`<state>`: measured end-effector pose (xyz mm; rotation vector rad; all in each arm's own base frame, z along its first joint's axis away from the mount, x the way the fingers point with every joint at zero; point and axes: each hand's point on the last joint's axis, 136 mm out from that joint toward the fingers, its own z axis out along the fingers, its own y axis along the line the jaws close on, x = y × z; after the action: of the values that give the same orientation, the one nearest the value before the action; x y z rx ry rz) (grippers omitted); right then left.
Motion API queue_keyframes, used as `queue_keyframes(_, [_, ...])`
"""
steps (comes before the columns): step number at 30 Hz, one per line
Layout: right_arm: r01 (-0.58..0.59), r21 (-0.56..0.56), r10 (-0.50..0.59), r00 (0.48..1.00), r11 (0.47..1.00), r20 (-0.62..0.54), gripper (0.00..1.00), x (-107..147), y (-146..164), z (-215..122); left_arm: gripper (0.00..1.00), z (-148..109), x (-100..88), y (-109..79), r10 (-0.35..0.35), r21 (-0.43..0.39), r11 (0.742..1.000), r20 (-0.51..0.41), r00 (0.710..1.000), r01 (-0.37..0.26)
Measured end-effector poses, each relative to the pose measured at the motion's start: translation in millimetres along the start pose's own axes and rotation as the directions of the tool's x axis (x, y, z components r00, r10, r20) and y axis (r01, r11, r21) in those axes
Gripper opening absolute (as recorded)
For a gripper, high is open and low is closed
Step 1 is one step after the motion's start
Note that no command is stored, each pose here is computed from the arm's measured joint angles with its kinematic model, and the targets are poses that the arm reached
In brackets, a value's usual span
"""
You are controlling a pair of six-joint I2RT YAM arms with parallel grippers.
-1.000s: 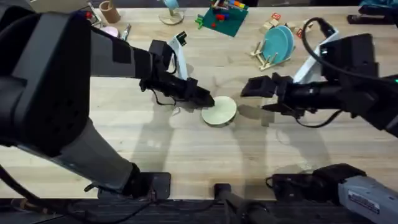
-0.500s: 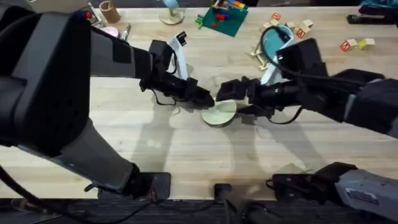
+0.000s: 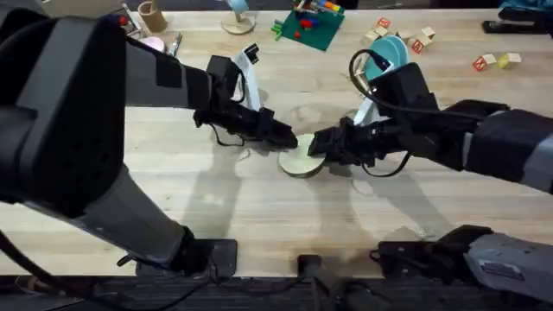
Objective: Pick up the plates from the table one by one and place each into a slot on the dish rack.
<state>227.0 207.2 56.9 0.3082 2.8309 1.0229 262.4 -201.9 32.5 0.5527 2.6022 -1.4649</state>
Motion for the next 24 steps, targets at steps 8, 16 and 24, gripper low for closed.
queue_keyframes(8, [-0.007, -0.014, 0.007, 1.000, 1.000, 0.005, 0.047, -2, 2, 0, 0.040, -2, -1.5, 0.0, -0.009, 0.004, 1.000, 0.006, 1.000, 0.009])
queue_keyframes(16, [0.024, -0.039, -0.023, 0.999, 0.999, 0.035, 0.033, -9, 9, -1, 0.039, -7, -12.3, 0.4, -0.013, -0.041, 0.999, -0.004, 1.000, 0.013])
queue_keyframes(24, [0.063, -0.045, -0.060, 0.996, 0.997, 0.071, 0.031, -19, 10, -8, 0.039, -34, -38.2, -15.9, 0.064, -0.187, 0.981, 0.015, 0.998, -0.060])
